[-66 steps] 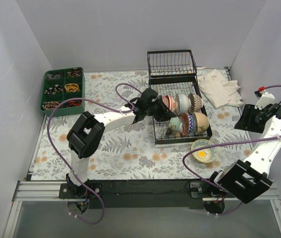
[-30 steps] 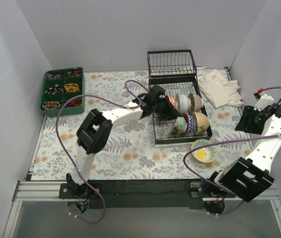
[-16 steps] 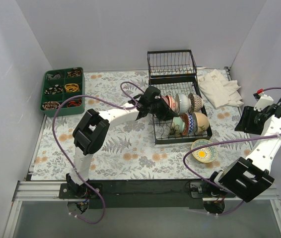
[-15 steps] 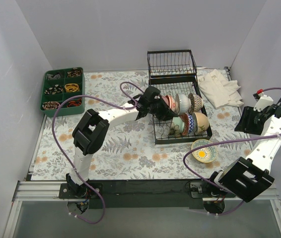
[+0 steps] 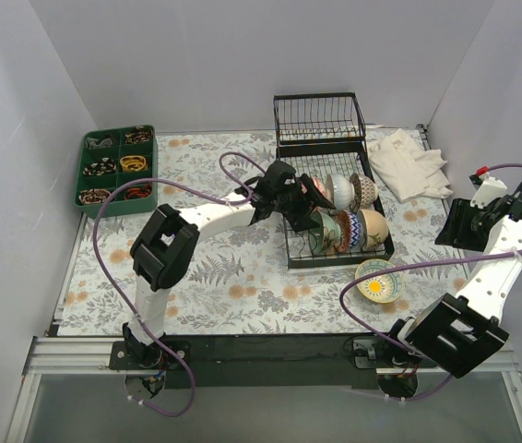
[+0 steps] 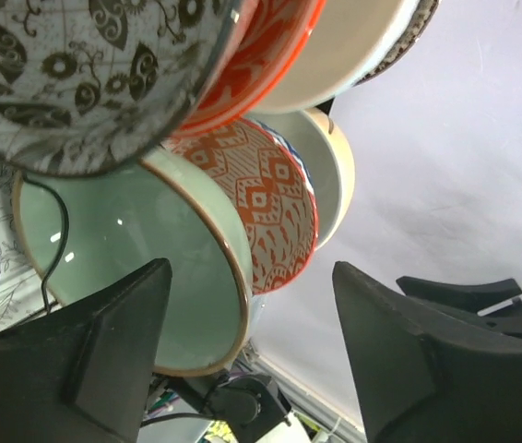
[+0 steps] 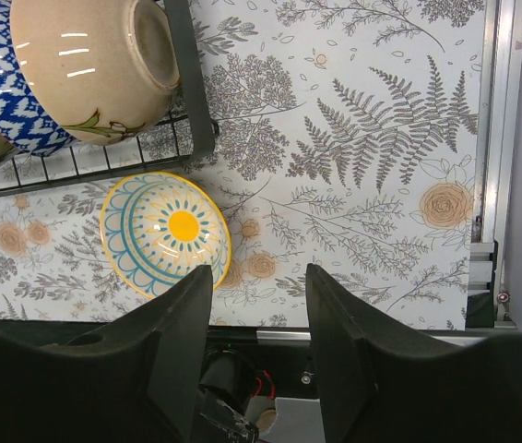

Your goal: Load the bowls into the dish rack

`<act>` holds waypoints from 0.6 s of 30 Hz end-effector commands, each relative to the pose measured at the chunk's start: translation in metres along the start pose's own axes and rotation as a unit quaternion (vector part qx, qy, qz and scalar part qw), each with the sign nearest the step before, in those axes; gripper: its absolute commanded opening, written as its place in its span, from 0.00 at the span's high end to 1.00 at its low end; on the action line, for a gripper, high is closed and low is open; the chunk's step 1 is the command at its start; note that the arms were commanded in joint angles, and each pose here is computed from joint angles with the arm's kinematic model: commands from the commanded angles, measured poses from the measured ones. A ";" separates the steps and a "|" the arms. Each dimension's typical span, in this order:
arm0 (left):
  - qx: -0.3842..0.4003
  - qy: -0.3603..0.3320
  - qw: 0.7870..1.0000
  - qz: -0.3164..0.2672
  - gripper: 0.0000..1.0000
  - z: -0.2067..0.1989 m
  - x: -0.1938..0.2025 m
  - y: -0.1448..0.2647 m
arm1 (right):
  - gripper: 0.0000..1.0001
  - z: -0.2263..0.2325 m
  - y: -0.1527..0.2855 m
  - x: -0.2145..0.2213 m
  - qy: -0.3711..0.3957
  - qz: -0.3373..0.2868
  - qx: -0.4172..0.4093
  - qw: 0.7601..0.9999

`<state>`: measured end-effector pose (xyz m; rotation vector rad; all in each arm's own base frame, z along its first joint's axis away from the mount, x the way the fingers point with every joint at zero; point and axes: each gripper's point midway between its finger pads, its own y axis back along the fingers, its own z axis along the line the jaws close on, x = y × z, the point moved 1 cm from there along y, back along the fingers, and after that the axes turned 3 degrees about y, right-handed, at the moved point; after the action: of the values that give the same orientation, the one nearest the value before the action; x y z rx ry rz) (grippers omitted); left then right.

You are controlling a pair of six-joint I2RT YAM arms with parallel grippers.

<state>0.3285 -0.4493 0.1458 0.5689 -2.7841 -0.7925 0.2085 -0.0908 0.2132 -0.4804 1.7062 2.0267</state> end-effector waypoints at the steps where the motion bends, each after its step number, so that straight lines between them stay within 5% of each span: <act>1: 0.059 0.319 0.946 -0.003 0.26 -0.072 -0.010 0.055 | 0.46 0.005 0.005 -0.007 0.012 -0.022 -0.002 1.000; 5: 0.056 0.294 0.954 -0.029 0.18 -0.057 -0.025 0.086 | 0.46 0.009 0.004 -0.007 0.017 -0.028 -0.012 0.999; 12: 0.130 0.020 0.989 -0.069 0.15 -0.084 -0.037 0.141 | 0.46 0.027 0.011 -0.018 0.030 -0.062 -0.055 0.996; 14: 0.162 -0.131 0.976 -0.066 0.09 -0.100 -0.032 0.153 | 0.46 0.032 0.018 -0.026 0.049 -0.081 -0.063 0.994; 16: 0.203 -0.313 0.926 -0.053 0.04 -0.112 -0.016 0.158 | 0.46 0.040 0.030 -0.040 0.063 -0.112 -0.075 0.989; 18: 0.233 -0.408 0.883 0.000 0.02 -0.114 0.005 0.162 | 0.45 0.050 0.041 -0.052 0.070 -0.138 -0.093 0.984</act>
<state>0.3466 -0.3642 0.2782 0.7475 -3.1658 -0.5651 0.2175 -0.0685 0.2337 -0.6470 1.5603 2.0611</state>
